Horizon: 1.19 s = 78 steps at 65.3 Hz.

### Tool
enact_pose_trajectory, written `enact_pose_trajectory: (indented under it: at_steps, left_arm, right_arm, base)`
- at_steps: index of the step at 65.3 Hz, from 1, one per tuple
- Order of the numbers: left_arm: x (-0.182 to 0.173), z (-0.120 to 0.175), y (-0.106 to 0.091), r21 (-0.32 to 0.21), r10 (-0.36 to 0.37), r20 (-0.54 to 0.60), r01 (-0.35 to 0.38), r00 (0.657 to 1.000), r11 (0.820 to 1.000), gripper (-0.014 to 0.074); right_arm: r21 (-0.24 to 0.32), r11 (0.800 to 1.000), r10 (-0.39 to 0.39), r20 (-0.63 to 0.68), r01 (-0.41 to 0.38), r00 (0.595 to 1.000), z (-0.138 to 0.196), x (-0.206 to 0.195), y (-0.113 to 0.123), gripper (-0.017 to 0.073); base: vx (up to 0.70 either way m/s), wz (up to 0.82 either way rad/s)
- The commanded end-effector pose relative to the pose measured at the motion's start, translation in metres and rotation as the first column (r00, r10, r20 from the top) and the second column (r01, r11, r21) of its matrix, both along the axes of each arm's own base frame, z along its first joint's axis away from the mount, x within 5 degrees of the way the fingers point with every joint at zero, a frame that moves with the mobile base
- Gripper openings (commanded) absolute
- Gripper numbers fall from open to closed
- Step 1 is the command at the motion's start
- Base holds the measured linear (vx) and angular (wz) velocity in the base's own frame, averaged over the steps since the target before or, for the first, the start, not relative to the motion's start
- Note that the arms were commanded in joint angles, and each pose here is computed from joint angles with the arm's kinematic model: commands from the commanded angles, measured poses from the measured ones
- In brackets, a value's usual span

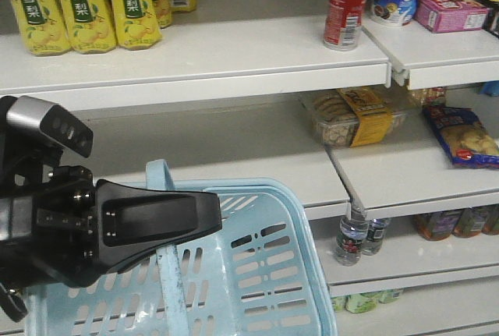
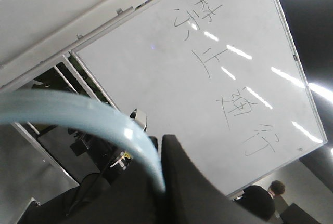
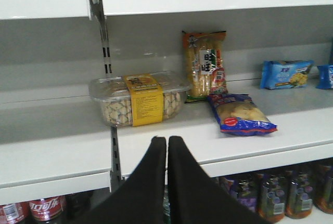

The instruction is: Place coke in basket with both arms

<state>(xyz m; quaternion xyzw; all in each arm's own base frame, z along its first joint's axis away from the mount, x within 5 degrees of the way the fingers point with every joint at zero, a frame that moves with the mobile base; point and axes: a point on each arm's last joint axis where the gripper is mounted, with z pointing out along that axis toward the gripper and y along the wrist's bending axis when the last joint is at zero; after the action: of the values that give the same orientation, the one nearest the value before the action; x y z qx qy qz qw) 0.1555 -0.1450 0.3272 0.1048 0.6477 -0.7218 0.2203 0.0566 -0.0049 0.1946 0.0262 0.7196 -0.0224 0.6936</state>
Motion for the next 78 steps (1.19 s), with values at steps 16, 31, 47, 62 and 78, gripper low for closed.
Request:
enact_pose_trajectory:
  at_steps: [16,31,47,62,78]
  left_arm:
    - [-0.0137,0.0271,0.0029,-0.168,-0.107,0.072,0.117,0.992,0.979,-0.0006]
    - [-0.0137,0.0271,0.0029,-0.168,-0.107,0.072,0.117,0.992,0.979,-0.0006]
    - [-0.0137,0.0271,0.0029,-0.168,-0.107,0.072,0.117,0.992,0.979,-0.0006]
    - [-0.0137,0.0271,0.0029,-0.168,-0.107,0.072,0.117,0.992,0.979,-0.0006]
    - [-0.0137,0.0271,0.0029,-0.168,-0.107,0.072,0.117,0.992,0.979,-0.0006]
  right_arm:
    - [-0.014,1.000,0.011,0.071,-0.010,0.997,0.0042,-0.0005,0.0012,-0.0005]
    - [-0.014,1.000,0.011,0.071,-0.010,0.997,0.0042,-0.0005,0.0012,-0.0005]
    - [-0.014,1.000,0.011,0.071,-0.010,0.997,0.0042,-0.0005,0.0012,-0.0005]
    - [-0.014,1.000,0.011,0.071,-0.010,0.997,0.0042,-0.0005,0.0012,-0.0005]
    - [-0.014,1.000,0.011,0.071,-0.010,0.997,0.0042,-0.0005,0.0012,-0.0005]
  base:
    - [0.07,0.27]
    - [0.05,0.18]
    - [0.03,0.08]
    - [0.02,0.02]
    - [0.01,0.01]
